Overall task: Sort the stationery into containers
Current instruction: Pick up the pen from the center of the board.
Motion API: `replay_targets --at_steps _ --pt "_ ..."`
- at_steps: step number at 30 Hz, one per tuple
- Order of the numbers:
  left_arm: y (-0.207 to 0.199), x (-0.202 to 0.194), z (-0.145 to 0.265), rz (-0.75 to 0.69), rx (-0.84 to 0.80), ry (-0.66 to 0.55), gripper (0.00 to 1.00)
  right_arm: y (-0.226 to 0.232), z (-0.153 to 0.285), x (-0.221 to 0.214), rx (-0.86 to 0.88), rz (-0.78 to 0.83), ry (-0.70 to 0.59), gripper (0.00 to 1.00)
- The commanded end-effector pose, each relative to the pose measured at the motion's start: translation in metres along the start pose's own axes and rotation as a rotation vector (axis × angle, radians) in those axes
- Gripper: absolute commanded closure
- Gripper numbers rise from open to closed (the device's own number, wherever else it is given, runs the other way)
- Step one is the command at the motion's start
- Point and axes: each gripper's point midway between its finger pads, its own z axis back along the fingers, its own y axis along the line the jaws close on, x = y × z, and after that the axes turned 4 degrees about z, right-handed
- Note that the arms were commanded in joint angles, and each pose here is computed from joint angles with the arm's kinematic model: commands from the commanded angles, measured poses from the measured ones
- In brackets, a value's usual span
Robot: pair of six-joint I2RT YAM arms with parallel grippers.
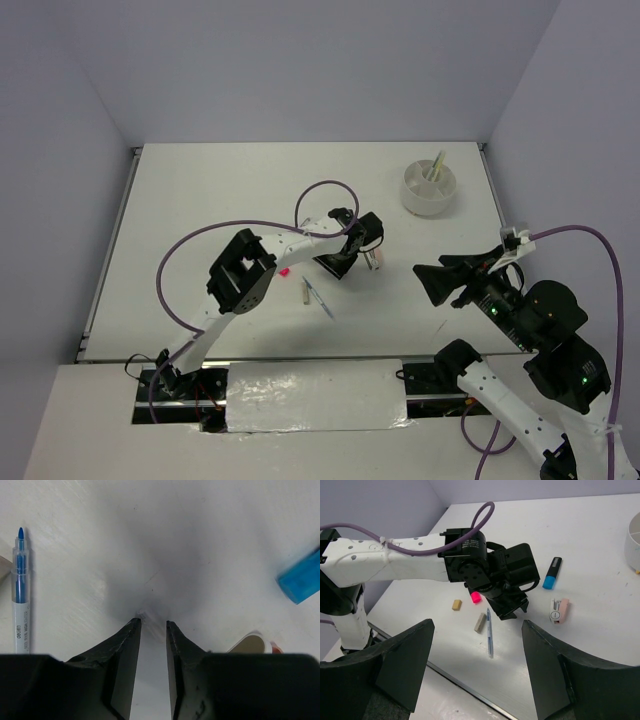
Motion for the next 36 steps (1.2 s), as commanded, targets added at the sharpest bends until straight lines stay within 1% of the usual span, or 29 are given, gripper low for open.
replay_targets --at_steps 1,2,4,5,8,10,13,15,16,19,20,21,22,23,24,25,26,27,28,29,30,31,32,33,34,35,36 --pt "-0.001 -0.003 -0.009 0.177 0.034 0.0 0.62 0.006 0.008 0.012 0.032 0.021 -0.043 0.21" --pt "-0.001 -0.005 -0.01 0.175 0.037 0.005 0.64 0.006 0.009 0.013 0.031 0.021 -0.047 0.22" --pt "0.001 -0.006 -0.012 0.17 0.044 0.007 0.65 0.007 0.011 0.015 0.034 0.023 -0.054 0.21" --pt "0.002 -0.007 -0.013 0.168 0.044 0.012 0.7 0.007 0.012 0.015 0.036 0.023 -0.055 0.21" --pt "0.003 -0.007 -0.013 0.161 0.035 0.018 0.76 0.008 0.013 0.016 0.037 0.024 -0.059 0.21" --pt "0.004 -0.007 -0.015 0.154 0.029 0.02 0.78 0.007 0.014 0.017 0.035 0.026 -0.062 0.21" --pt "0.003 -0.007 -0.018 0.117 0.006 0.026 0.86 0.007 0.015 0.016 0.037 0.026 -0.063 0.21" --pt "-0.005 -0.008 -0.013 0.081 -0.046 0.036 0.91 0.007 0.014 0.015 0.038 0.023 -0.061 0.21" --pt "-0.006 -0.006 -0.008 0.067 -0.067 0.038 0.98 0.006 0.012 0.015 0.034 0.023 -0.059 0.21" --pt "-0.019 0.001 0.004 0.02 -0.155 0.024 1.0 0.005 0.007 0.009 0.028 0.021 -0.038 0.22" --pt "-0.031 0.004 0.021 -0.001 -0.225 0.033 1.0 0.004 0.006 0.007 0.026 0.02 -0.031 0.21" --pt "-0.034 0.012 0.026 -0.01 -0.254 0.004 1.0 0.005 0.005 0.007 0.027 0.019 -0.03 0.21" --pt "-0.042 0.019 0.046 -0.01 -0.308 0.002 1.0 0.004 0.005 0.007 0.027 0.019 -0.029 0.21" --pt "-0.045 0.025 0.055 -0.045 -0.343 -0.016 1.0 0.005 0.005 0.006 0.028 0.019 -0.028 0.21" --pt "-0.053 0.034 0.068 -0.046 -0.395 -0.044 1.0 0.004 0.005 0.006 0.023 0.02 -0.029 0.21" --pt "-0.059 0.046 0.092 -0.048 -0.455 -0.054 1.0 0.004 0.004 0.005 0.026 0.026 -0.023 0.21" --pt "-0.062 0.054 0.105 -0.1 -0.493 -0.083 1.0 0.003 0.003 0.003 0.022 0.031 -0.015 0.21" --pt "-0.067 0.063 0.12 -0.108 -0.537 -0.105 1.0 0.001 -0.001 -0.002 0.012 0.033 0.009 0.21" --pt "-0.069 0.081 0.149 -0.103 -0.598 -0.142 1.0 -0.001 -0.007 -0.01 0.007 0.035 0.035 0.21" --pt "-0.067 0.093 0.163 -0.141 -0.625 -0.177 1.0 0.002 -0.011 -0.018 0.028 0.033 0.069 0.21" --pt "-0.062 0.116 0.189 -0.12 -0.671 -0.22 1.0 0.003 -0.022 -0.025 0.037 0.032 0.104 0.21" --pt "-0.058 0.129 0.201 -0.125 -0.692 -0.247 1.0 0.006 -0.029 -0.039 0.064 0.016 0.154 0.21" --pt "-0.051 0.141 0.21 -0.171 -0.704 -0.281 1.0 0.008 -0.035 -0.046 0.075 0.005 0.182 0.22" --pt "-0.041 0.156 0.204 -0.195 -0.689 -0.308 1.0 0.01 -0.046 -0.052 0.083 -0.006 0.211 0.22" --pt "-0.035 0.175 0.236 -0.233 -0.777 -0.327 1.0 0.01 -0.053 -0.062 0.088 -0.025 0.246 0.22" --pt "-0.027 0.186 0.244 -0.263 -0.806 -0.338 1.0 0.01 -0.06 -0.065 0.088 -0.033 0.254 0.23" --pt "-0.009 0.207 0.255 -0.269 -0.847 -0.357 1.0 0.009 -0.066 -0.071 0.077 -0.045 0.279 0.23"
